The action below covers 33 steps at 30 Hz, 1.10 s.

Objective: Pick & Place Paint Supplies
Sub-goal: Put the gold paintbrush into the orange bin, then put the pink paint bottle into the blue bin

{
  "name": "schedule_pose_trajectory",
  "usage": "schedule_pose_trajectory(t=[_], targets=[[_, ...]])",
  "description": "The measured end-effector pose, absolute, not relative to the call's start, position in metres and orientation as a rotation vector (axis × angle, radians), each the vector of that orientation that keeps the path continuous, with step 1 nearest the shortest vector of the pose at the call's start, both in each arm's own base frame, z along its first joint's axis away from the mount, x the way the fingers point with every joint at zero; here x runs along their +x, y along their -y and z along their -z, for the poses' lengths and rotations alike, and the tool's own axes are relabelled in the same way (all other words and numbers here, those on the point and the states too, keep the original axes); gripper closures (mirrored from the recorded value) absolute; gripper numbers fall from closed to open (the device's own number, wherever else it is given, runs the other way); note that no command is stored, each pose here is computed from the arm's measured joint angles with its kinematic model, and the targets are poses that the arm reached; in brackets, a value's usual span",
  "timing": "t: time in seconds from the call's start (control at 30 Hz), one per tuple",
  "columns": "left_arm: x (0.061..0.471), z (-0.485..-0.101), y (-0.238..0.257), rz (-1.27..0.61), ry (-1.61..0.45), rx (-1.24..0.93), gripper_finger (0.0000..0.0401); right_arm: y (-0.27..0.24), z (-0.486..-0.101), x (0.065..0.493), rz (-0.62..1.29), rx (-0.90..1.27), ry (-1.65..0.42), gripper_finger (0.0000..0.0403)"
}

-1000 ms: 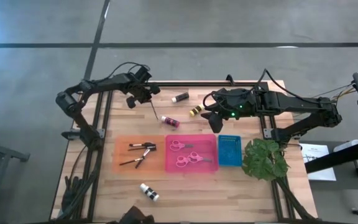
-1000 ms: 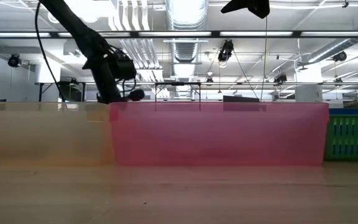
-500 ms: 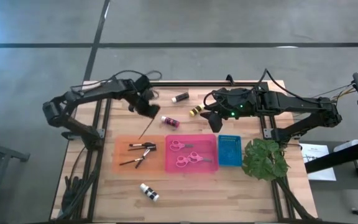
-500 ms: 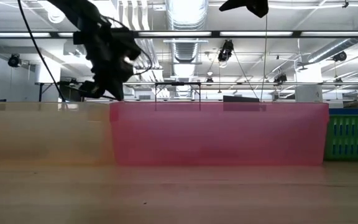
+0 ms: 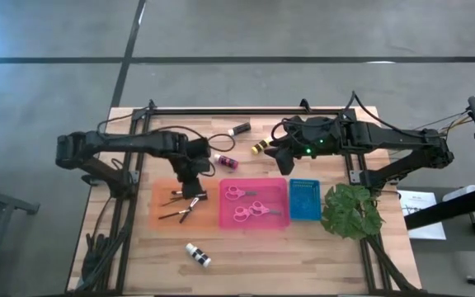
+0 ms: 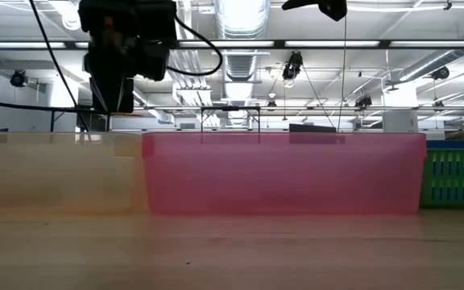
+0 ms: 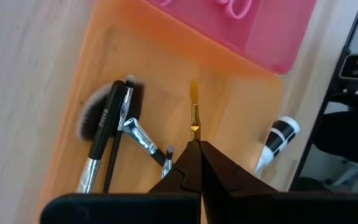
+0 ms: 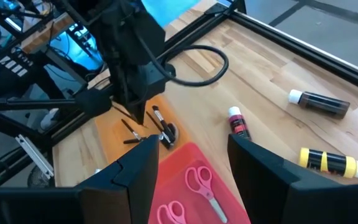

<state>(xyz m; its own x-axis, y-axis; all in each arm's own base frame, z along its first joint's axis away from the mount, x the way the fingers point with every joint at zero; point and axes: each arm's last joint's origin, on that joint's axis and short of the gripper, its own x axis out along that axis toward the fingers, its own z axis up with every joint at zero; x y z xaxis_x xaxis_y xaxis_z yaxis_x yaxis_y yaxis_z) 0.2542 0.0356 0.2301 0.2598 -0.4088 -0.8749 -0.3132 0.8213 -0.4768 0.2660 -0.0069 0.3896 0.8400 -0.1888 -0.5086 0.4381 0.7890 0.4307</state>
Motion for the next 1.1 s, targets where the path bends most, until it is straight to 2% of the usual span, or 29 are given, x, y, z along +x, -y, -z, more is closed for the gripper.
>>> schedule_pose_trajectory(t=[0.5, 0.57, 0.87, 1.1], targets=[[0.2547, -0.2301, -0.031, 0.095, -1.34, -0.625, 0.0397, 0.0069, -0.3908, 0.2668, 0.35, 0.584, -0.447, 0.0216], [0.2538, -0.2301, -0.0304, 0.125, -1.346, -0.622, 0.038, 0.0069, -0.3908, 0.2667, 0.351, 0.583, -0.446, 0.0216], [0.2536, -0.2301, -0.03, 0.152, -1.343, -0.598, 0.0258, 0.007, -0.3908, 0.2667, 0.352, 0.583, -0.446, 0.0216], [0.2536, -0.2302, -0.03, 0.159, -1.342, -0.589, 0.0225, 0.0071, -0.3908, 0.2667, 0.354, 0.583, -0.446, 0.0216]])
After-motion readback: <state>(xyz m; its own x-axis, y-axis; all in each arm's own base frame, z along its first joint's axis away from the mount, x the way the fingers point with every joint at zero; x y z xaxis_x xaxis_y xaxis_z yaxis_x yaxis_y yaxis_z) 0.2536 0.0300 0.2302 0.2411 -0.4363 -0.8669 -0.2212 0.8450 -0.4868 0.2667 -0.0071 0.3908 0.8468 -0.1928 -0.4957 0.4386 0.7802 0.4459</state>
